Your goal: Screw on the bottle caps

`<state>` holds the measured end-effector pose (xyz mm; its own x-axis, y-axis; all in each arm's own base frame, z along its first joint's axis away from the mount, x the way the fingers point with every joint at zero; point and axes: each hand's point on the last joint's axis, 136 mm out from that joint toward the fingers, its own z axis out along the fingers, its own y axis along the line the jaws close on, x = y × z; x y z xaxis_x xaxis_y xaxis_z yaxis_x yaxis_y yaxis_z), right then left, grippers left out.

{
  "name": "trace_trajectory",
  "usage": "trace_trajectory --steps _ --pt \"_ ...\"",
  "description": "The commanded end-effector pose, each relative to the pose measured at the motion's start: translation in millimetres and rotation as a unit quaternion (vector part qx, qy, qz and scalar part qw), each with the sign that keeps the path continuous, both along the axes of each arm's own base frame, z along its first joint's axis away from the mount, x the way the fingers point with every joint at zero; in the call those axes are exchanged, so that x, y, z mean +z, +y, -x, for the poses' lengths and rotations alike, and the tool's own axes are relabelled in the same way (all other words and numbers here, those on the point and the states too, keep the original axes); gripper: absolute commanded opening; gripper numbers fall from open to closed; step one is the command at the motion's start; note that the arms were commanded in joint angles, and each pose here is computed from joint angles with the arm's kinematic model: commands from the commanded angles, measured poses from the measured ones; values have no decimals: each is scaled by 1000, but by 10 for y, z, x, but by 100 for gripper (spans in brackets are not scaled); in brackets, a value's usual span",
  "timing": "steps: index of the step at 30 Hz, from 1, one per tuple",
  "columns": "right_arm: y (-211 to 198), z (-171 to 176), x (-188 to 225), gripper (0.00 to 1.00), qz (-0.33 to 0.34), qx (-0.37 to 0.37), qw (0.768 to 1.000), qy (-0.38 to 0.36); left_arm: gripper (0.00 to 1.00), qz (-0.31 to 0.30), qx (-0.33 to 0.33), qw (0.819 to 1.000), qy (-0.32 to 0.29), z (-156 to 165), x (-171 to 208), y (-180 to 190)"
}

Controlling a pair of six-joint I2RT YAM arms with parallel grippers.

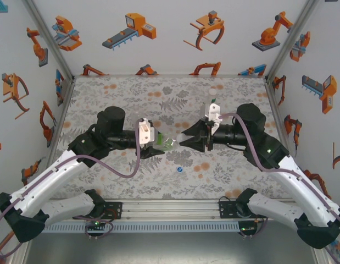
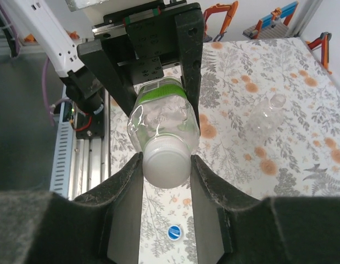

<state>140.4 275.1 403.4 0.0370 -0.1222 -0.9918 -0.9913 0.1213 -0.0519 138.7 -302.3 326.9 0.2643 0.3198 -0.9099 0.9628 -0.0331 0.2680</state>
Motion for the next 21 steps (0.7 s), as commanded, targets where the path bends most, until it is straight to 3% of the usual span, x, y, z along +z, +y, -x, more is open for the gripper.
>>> trace_trajectory --steps 1,4,10,14,17,21 --pt "-4 -151 122 0 -47 -46 996 64 0 22 -12 999 -22 50 215 0" --pt "-42 -264 137 0 -74 -91 985 129 0 22 -11 999 -22 45 211 -3" --pt "-219 -481 49 0 -102 -193 941 257 0 19 -9 1000 -21 27 186 -14" --pt "-287 -574 -128 0 -94 -246 895 360 0 17 -1 1000 -23 -12 173 -23" --pt "-318 -634 -281 0 -83 -286 848 439 0 13 7 1000 -24 -54 152 -33" --pt "-251 -669 -356 0 -88 -296 796 521 0 10 10 1000 -25 -80 134 -51"
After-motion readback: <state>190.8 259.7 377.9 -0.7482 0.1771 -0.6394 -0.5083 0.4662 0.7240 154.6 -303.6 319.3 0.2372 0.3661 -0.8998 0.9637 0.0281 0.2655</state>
